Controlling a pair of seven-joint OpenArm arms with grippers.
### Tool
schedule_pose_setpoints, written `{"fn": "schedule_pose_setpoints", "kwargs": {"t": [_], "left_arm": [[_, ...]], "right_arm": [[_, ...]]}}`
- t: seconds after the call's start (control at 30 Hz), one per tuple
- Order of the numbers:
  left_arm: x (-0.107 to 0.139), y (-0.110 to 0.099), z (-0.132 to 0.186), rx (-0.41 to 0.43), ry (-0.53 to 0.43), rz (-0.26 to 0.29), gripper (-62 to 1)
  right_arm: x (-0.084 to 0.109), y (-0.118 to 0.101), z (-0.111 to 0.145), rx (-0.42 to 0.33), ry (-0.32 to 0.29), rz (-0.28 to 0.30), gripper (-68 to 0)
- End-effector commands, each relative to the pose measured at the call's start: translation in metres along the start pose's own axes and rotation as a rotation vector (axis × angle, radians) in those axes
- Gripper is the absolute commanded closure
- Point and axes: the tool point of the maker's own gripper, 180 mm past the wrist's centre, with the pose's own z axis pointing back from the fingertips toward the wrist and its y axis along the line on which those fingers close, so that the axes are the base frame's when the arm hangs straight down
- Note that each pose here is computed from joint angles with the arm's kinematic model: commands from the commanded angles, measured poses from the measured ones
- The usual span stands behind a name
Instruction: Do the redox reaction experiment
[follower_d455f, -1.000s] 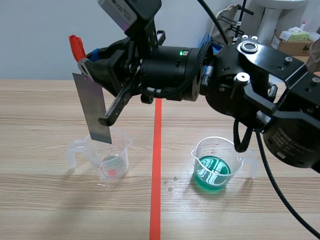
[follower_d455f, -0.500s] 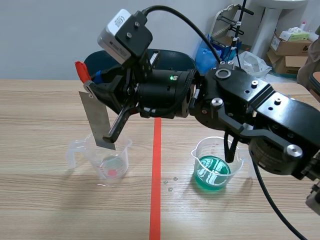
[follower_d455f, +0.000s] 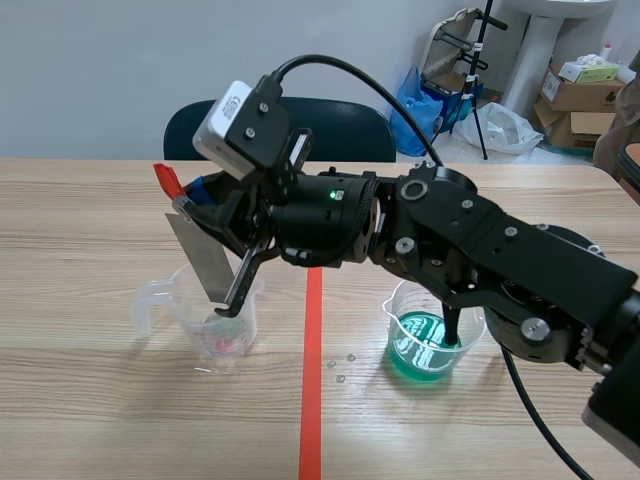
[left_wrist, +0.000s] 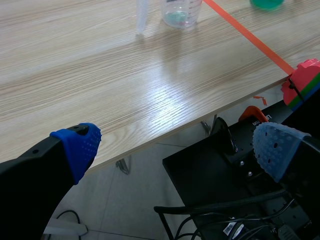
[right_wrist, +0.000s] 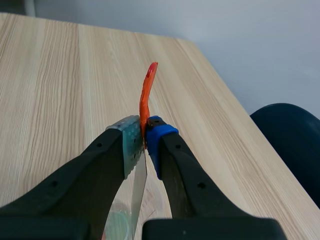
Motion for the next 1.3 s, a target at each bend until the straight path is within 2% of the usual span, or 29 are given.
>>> {"fn": "schedule_pose_setpoints", "kwargs": {"t": [0.0, 0.47, 0.7, 0.97, 1.07, 1.27], "left_arm": [[0.005, -0.001, -0.001, 0.003, -0.027, 0.003, -62.3], [0.005, -0.001, -0.001, 0.003, -0.027, 0.003, -62.3], [0.005, -0.001, -0.001, 0.003, -0.027, 0.003, -62.3], [0.005, -0.001, -0.001, 0.003, -0.027, 0.003, -62.3], [0.005, -0.001, -0.001, 0.003, -0.027, 0.003, -62.3], [0.005, -0.001, -0.001, 0.003, -0.027, 0.003, -62.3]], "right_arm": [[0.010, -0.004, -0.002, 0.002, -0.038, 0.020, -2.0], [-0.008, 0.005, 0.001, 0.043, -0.007, 0.101, -2.0], [-0.020, 0.005, 0.004, 0.043, 0.016, 0.109, -2.0], [-0.019, 0.004, 0.004, 0.037, 0.007, 0.115, -2.0], [-0.019, 0.004, 0.004, 0.038, 0.007, 0.115, -4.6], [-0.019, 0.004, 0.004, 0.038, 0.007, 0.115, -14.1]]}}
